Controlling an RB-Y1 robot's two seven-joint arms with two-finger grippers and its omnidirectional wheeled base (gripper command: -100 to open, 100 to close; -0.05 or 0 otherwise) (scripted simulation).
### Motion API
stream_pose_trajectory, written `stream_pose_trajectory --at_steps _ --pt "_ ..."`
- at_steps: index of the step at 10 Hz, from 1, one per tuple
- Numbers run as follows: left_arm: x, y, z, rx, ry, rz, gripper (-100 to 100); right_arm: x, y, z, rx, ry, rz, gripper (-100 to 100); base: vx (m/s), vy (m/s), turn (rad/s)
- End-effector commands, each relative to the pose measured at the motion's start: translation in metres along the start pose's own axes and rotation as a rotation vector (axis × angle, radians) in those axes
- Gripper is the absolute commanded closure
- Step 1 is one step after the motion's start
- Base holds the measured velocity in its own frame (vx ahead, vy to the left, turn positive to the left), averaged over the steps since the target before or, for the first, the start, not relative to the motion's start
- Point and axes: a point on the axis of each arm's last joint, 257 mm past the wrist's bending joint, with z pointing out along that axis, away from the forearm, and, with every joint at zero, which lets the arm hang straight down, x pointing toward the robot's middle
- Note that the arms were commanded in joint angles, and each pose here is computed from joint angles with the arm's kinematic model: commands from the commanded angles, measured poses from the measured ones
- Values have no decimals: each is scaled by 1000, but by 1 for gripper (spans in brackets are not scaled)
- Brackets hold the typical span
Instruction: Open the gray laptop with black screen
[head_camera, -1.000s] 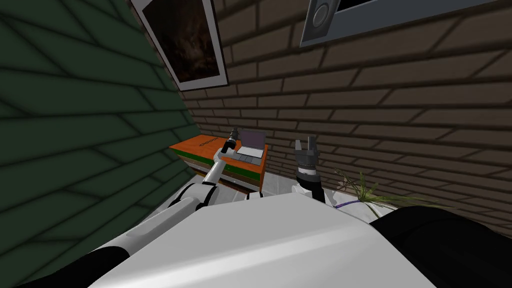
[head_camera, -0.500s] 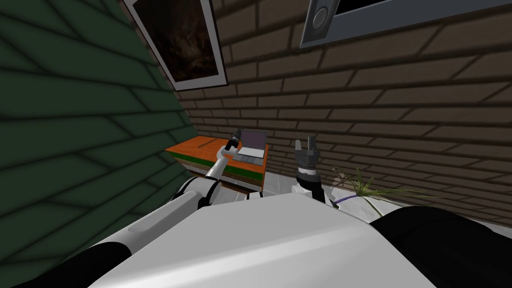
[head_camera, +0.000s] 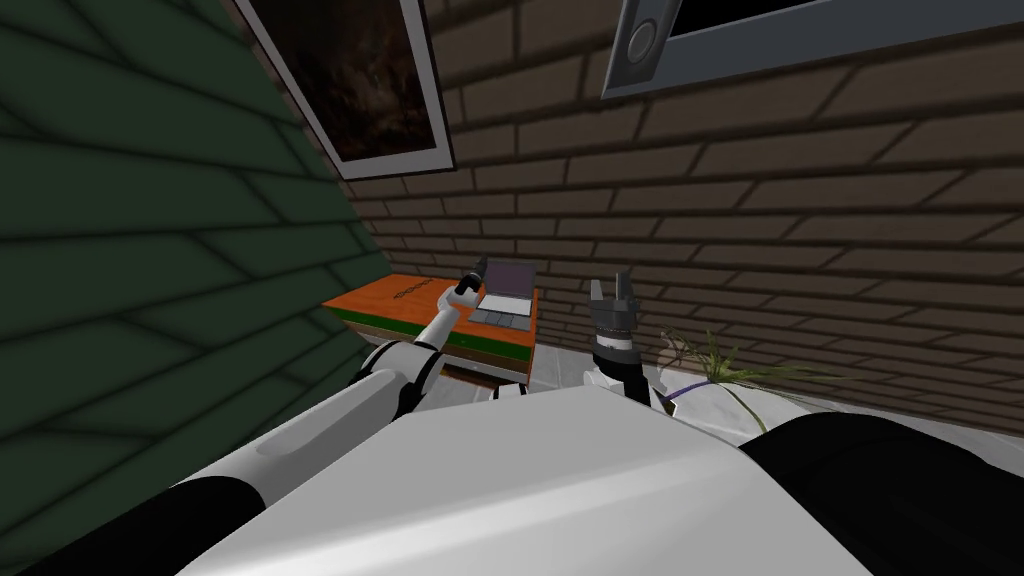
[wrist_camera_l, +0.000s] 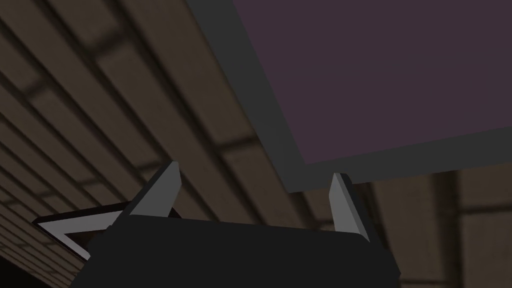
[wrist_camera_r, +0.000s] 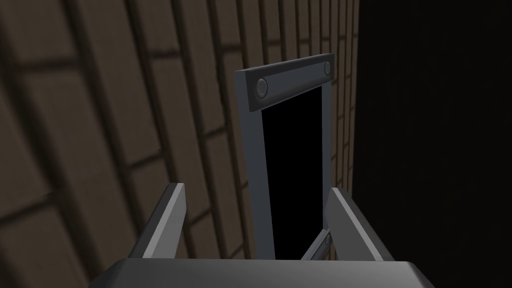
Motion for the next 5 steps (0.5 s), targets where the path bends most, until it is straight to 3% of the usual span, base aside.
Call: stream_pose_trajectory --at_steps 1,5 --pt "9 12 7 -54 27 37 -100 0 0 0 0 0 0 0 15 90 -77" --pt "14 23 18 -128 60 107 -100 0 0 0 0 0 0 0 12 89 -87"
